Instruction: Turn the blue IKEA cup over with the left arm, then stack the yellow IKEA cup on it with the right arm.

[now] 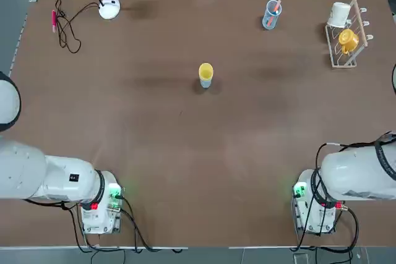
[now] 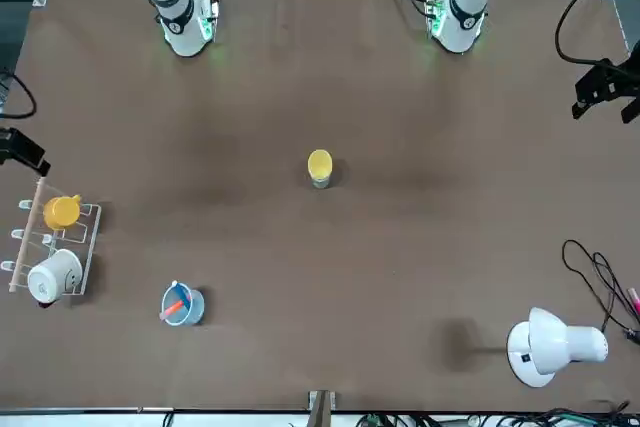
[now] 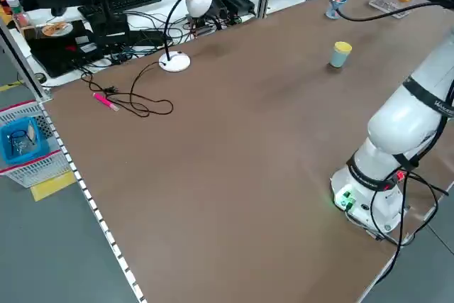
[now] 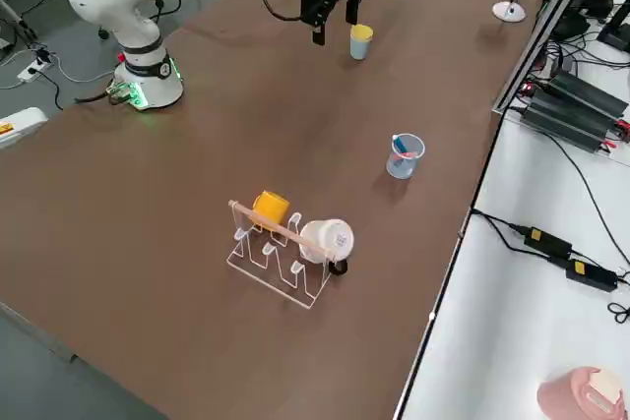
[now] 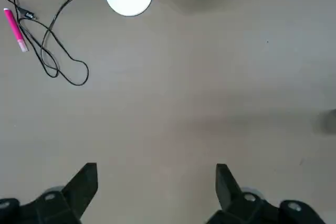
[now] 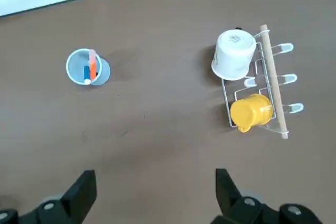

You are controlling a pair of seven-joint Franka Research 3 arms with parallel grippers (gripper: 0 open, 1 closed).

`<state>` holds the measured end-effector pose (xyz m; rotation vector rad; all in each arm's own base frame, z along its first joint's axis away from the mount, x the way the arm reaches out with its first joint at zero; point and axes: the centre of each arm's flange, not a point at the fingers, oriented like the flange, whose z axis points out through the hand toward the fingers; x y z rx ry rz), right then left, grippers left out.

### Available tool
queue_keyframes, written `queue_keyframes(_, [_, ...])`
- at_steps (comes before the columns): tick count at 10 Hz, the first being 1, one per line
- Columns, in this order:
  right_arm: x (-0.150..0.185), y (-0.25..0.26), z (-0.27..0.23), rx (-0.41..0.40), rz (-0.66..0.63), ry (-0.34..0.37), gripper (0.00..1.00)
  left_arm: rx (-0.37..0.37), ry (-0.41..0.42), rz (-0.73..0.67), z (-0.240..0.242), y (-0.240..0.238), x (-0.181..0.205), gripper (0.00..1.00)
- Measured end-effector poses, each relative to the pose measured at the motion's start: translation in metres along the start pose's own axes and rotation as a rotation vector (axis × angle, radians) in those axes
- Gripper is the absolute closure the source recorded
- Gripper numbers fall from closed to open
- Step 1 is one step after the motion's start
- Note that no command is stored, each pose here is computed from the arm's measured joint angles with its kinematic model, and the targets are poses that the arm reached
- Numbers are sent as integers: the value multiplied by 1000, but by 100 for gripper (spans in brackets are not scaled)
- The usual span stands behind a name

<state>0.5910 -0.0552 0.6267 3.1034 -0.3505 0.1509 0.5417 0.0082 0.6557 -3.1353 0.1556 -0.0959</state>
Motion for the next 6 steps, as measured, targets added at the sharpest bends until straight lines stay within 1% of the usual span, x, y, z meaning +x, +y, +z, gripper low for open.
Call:
queue_keyframes(4, [-6,-21,0,5,-4,-17,0,0,0,0,0,0,0,1])
queue_keyframes(6, [-8,-23,0,4,-5,-28,0,0,0,0,0,0,0,1])
